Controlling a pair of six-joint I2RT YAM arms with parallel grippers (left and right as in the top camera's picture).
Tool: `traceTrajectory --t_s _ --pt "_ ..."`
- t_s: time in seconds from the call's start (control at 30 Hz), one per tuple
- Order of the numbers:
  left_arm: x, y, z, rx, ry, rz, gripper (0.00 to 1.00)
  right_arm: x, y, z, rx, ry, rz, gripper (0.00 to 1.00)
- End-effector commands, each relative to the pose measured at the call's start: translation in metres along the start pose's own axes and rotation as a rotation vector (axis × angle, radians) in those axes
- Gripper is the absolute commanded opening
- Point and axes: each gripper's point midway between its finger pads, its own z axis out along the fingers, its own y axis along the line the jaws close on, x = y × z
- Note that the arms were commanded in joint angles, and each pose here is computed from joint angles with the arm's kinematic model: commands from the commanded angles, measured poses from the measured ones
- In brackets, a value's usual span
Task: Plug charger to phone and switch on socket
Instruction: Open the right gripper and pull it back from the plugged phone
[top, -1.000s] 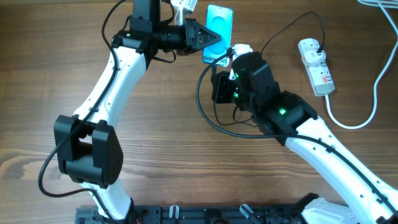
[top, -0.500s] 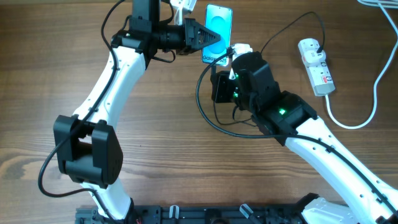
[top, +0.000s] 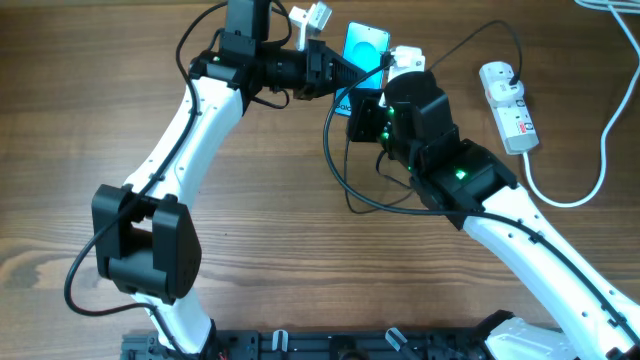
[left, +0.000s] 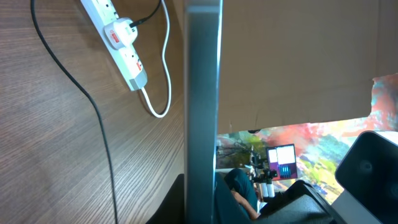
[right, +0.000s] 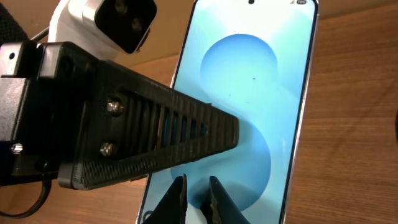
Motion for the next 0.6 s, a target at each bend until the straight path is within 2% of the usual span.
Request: traceTrajectory --t_s 0.0,0.07,0.2,0.23,0.37,0.57 --pt "-0.001 -0.011 -0.007 0.008 -0.014 0.044 0.04 -0.012 0.003 -0.007 0.002 -0.037 -0.011 0.15" --pt "-0.005 -0.006 -0.008 -0.020 -0.036 0.042 0.04 -0.016 0.005 -0.013 -0.007 -0.051 -0.009 0.22" --pt "-0.012 0.005 -0.012 -0.075 -0.073 0.030 0.04 -0.024 0.008 -0.032 -0.024 -0.078 -0.005 0.46" --pt "-0.013 0.011 -0.012 -0.105 -0.086 0.018 0.04 -0.026 0.009 -0.038 -0.026 -0.085 -0.002 0.54" --pt "-0.012 0.048 -0.019 -0.288 -0.133 -0.087 0.04 -0.027 -0.004 -0.061 0.030 -0.097 0.036 0.74" --pt "0.013 0.079 -0.016 -0.384 -0.074 -0.217 0.04 -0.015 -0.042 -0.078 0.166 -0.048 0.081 0.93"
